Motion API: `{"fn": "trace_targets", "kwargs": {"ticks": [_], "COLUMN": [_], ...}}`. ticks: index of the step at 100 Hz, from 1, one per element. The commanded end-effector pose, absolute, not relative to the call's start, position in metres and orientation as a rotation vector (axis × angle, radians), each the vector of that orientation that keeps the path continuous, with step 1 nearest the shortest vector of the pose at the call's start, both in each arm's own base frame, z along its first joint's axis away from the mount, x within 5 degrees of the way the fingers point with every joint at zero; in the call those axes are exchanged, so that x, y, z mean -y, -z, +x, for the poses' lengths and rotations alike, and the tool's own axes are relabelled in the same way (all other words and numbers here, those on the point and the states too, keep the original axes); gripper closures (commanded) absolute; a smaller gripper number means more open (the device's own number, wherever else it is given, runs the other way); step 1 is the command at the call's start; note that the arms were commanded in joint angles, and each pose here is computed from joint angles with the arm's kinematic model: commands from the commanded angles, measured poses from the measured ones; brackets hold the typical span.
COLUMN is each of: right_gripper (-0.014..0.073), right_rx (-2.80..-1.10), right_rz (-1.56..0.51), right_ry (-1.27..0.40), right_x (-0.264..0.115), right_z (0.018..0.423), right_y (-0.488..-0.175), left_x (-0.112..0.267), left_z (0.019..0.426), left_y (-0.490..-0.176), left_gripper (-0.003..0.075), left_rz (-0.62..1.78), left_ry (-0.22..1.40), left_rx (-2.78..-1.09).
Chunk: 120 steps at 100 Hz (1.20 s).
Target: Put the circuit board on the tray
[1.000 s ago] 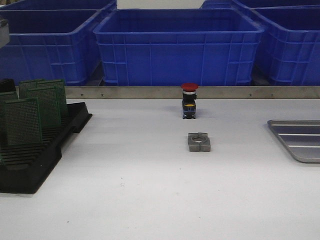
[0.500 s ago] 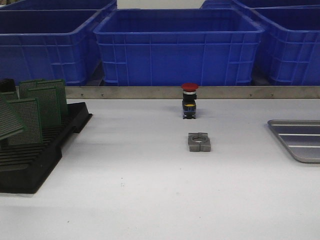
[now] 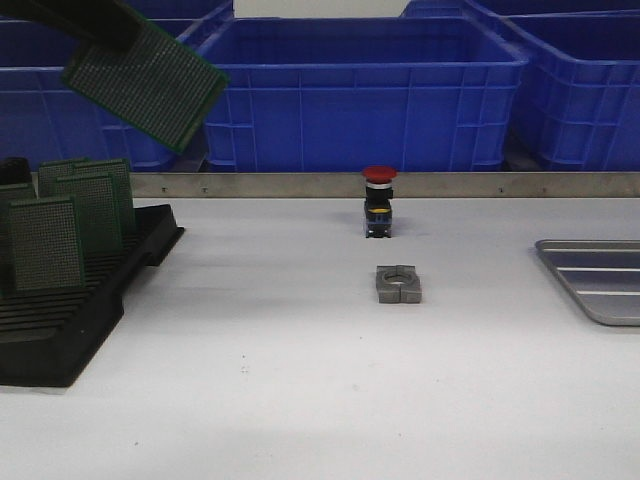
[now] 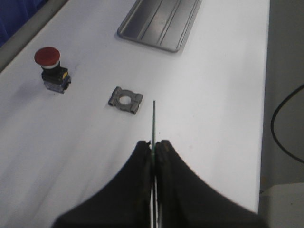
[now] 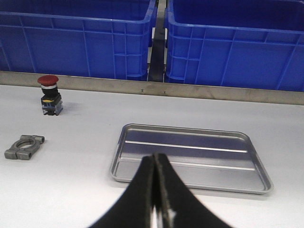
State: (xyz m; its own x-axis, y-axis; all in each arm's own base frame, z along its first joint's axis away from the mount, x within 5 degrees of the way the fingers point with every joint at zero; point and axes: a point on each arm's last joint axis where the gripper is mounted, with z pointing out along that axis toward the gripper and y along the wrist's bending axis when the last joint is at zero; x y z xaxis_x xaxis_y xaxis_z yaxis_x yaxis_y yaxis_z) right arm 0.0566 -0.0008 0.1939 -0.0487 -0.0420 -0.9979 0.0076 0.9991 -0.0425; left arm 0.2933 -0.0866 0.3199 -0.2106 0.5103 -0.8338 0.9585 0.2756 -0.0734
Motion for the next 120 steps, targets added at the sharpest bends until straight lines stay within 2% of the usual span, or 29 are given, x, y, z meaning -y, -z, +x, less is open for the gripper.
{"fn": "trace_targets", "kwargs": {"ticks": [1, 25, 49, 97, 109, 120], "right_gripper": [0.0656, 0.0656, 0.0656, 0.0656, 0.0656, 0.0656], "right_rx": [-1.511, -1.512, -1.508, -1.473, -1.458, -1.517], "right_rz": [-0.038, -0.039, -0.039, -0.033, -0.010, -0.008], "right_ry": [0.051, 0.052, 0.052, 0.044, 0.014, 0.016], "right_x": [0.000, 0.001, 0.000, 0.000, 0.000, 0.000], "right_z": [0.054, 0.054, 0.054, 0.054, 0.051, 0.045], "right_y": [-0.206, -0.206, -0.206, -0.209, -0.221, -0.239], "left_x": [0.101, 0.143, 0.167, 0.170, 0.170, 0.170], "left_z": [0.280, 0.269, 0.261, 0.260, 0.260, 0.260], "left_y": [-0.345, -0.335, -0.329, -0.328, -0.328, -0.328], "left_gripper": [0.0741, 0.0741, 0.0741, 0.0741, 0.0741, 0.0741], "left_rz": [1.311, 1.449, 1.520, 1.532, 1.532, 1.532], "left_ry": [0.924, 1.031, 1.086, 1.100, 1.100, 1.100], "left_rx": [-1.713, -1.662, -1.634, -1.628, -1.628, -1.628]}}
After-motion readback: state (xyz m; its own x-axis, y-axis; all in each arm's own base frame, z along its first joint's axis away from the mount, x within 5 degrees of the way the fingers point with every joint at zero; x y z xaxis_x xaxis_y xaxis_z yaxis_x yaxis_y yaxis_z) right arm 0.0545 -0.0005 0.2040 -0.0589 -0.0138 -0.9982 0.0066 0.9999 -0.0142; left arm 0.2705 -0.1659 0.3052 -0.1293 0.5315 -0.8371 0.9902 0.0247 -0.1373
